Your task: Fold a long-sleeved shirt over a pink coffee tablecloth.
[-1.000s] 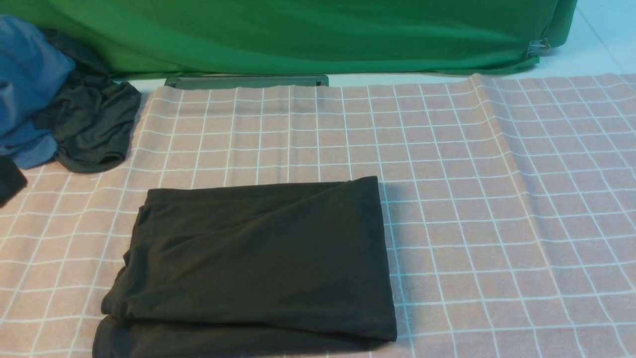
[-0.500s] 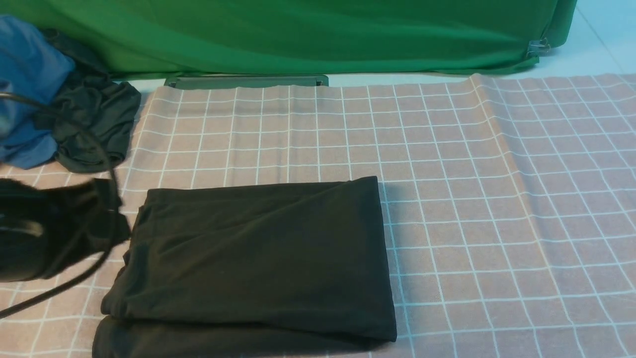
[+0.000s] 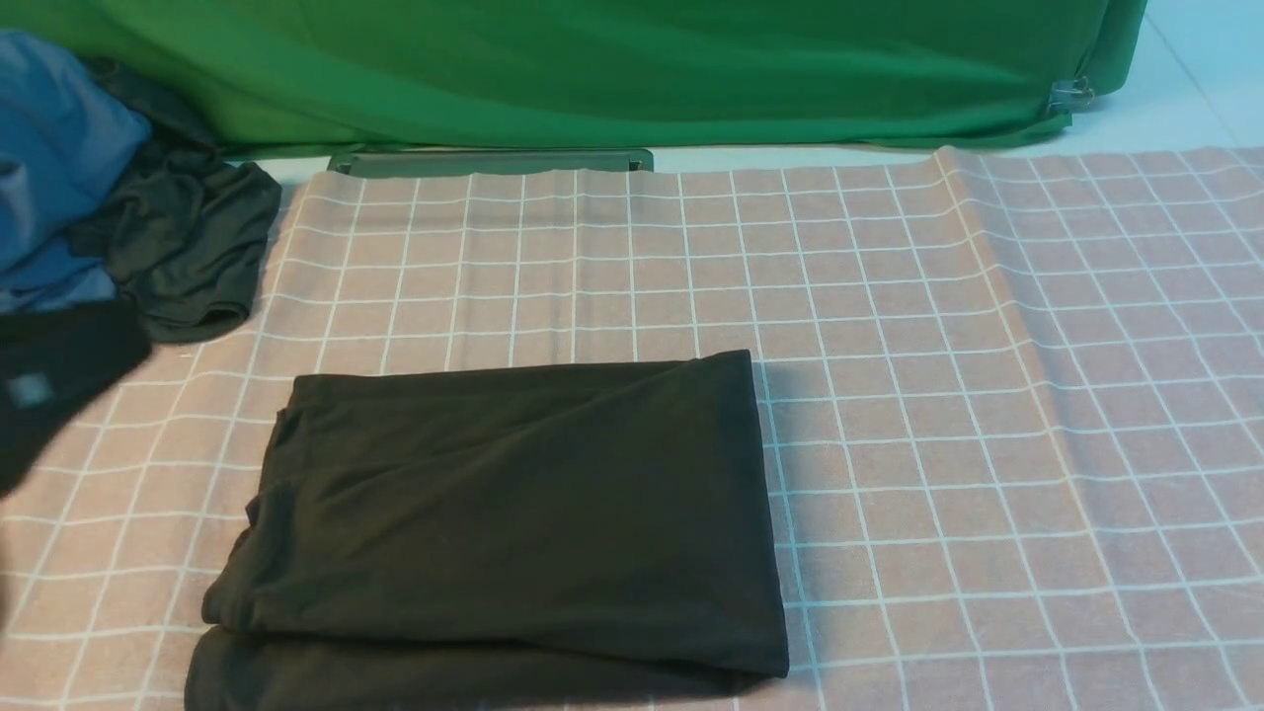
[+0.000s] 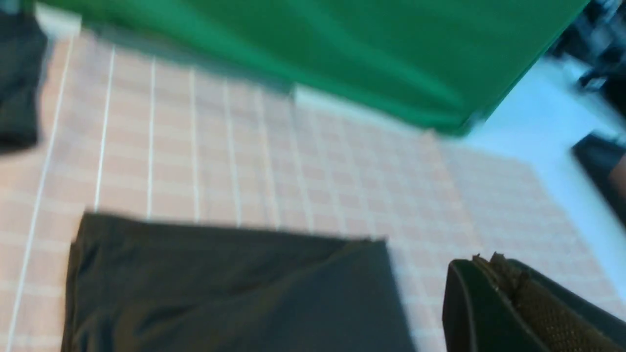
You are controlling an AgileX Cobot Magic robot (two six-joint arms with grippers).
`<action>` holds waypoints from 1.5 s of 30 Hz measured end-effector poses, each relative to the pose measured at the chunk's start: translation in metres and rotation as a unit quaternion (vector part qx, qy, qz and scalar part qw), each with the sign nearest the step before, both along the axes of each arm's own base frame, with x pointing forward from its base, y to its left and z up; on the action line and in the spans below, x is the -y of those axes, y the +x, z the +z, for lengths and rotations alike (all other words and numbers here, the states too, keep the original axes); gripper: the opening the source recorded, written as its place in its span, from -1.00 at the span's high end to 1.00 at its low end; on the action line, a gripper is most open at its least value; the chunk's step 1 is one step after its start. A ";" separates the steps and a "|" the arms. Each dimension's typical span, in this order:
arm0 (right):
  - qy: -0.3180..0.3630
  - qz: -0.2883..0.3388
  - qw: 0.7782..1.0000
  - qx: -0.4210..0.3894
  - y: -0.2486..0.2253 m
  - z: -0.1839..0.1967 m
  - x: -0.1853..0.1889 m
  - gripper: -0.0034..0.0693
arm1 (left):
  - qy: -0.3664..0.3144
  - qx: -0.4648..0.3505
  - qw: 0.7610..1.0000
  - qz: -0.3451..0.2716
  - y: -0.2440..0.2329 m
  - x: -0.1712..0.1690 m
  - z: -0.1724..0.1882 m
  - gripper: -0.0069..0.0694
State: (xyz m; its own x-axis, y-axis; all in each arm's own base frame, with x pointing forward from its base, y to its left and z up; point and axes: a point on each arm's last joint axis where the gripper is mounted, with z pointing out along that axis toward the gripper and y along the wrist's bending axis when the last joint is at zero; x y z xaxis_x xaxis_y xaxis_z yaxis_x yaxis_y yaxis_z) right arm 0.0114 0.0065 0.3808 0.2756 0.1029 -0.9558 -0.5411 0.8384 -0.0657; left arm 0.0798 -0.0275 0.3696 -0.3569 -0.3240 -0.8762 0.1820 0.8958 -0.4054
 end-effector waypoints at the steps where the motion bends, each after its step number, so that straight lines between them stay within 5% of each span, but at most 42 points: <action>1: 0.000 0.000 1.000 0.000 0.000 0.000 0.000 0.55 | -0.002 0.020 1.000 0.001 -0.009 -0.001 0.003 0.79; 10: 0.000 0.000 1.000 0.000 0.000 0.000 0.000 0.49 | -0.003 0.096 0.995 -0.005 -0.057 -0.002 0.009 0.79; 29: 0.000 0.000 1.000 -0.001 0.000 0.000 0.000 0.37 | 0.067 0.163 0.984 0.040 -0.050 -0.011 0.012 0.79; 33: 0.000 0.000 1.000 -0.001 0.000 0.000 0.000 0.37 | 0.077 0.165 0.981 0.069 -0.037 -0.016 -0.006 0.79; 45: 0.000 0.000 1.000 -0.001 0.000 0.000 0.000 0.31 | 0.088 0.142 0.979 0.120 -0.024 -0.025 -0.150 0.79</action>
State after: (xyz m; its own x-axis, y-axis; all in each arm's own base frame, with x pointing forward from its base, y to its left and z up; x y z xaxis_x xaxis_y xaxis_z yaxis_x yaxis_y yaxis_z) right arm 0.0114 0.0066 0.3807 0.2741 0.1030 -0.9562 -0.5415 0.8382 -0.0650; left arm 0.0558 -0.0024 0.2192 -0.0224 -0.2039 -0.9787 0.0411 0.9780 -0.2047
